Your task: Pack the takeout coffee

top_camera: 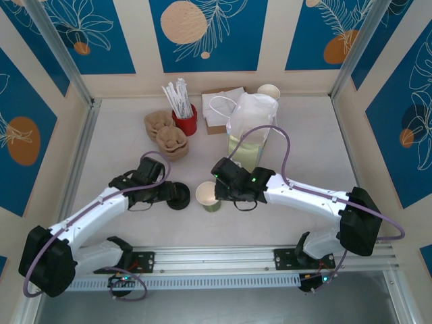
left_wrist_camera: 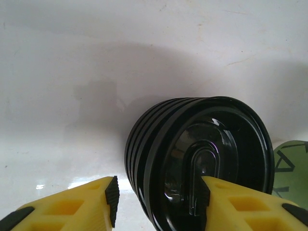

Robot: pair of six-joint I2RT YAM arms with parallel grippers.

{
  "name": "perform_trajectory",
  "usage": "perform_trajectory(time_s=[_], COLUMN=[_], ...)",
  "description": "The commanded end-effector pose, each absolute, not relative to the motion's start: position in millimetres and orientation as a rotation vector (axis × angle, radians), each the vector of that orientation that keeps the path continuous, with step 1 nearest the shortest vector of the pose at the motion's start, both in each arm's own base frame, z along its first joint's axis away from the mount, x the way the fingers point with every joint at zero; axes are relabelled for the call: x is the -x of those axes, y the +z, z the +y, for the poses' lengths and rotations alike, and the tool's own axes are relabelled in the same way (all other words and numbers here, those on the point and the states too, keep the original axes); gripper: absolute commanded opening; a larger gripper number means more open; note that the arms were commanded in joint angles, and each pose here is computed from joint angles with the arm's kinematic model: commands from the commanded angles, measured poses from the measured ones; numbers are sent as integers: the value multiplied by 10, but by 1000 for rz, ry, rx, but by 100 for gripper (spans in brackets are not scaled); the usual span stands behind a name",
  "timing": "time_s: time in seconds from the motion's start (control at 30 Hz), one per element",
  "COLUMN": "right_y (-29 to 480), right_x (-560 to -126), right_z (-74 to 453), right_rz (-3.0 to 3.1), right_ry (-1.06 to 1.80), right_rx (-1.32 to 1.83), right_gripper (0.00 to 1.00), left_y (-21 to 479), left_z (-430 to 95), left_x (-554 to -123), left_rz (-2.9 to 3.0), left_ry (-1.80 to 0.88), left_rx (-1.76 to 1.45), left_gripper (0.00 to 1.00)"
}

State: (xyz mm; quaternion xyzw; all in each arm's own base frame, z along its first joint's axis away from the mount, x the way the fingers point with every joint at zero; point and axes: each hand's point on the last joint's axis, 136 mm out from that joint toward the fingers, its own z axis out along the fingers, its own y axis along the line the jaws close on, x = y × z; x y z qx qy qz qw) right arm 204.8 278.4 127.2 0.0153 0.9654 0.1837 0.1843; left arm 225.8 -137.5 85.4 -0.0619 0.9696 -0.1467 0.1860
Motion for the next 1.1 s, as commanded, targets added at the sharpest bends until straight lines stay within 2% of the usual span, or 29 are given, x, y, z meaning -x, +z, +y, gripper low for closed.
perform_trajectory(time_s=[0.0, 0.4, 0.6, 1.0, 1.07], right_y=[1271, 1575, 1751, 2069, 2103], right_x=[-2036, -2060, -2056, -1997, -1991], right_z=[2758, 2736, 2720, 2718, 2701], right_rz=[2737, 2699, 2673, 2586, 2576], right_ry=[512, 546, 594, 729, 738], right_rx=[-58, -38, -27, 28, 29], right_gripper=[21, 41, 43, 43, 43], left_y=[942, 935, 928, 885, 893], left_z=[-1424, -1473, -1474, -1462, -1464], left_x=[-2335, -2364, -2368, -2347, -2347], left_rz=[2704, 2716, 2722, 2735, 2732], left_ry=[-413, -407, -395, -376, -377], left_rx=[174, 155, 152, 152, 152], left_gripper=[45, 34, 27, 24, 21])
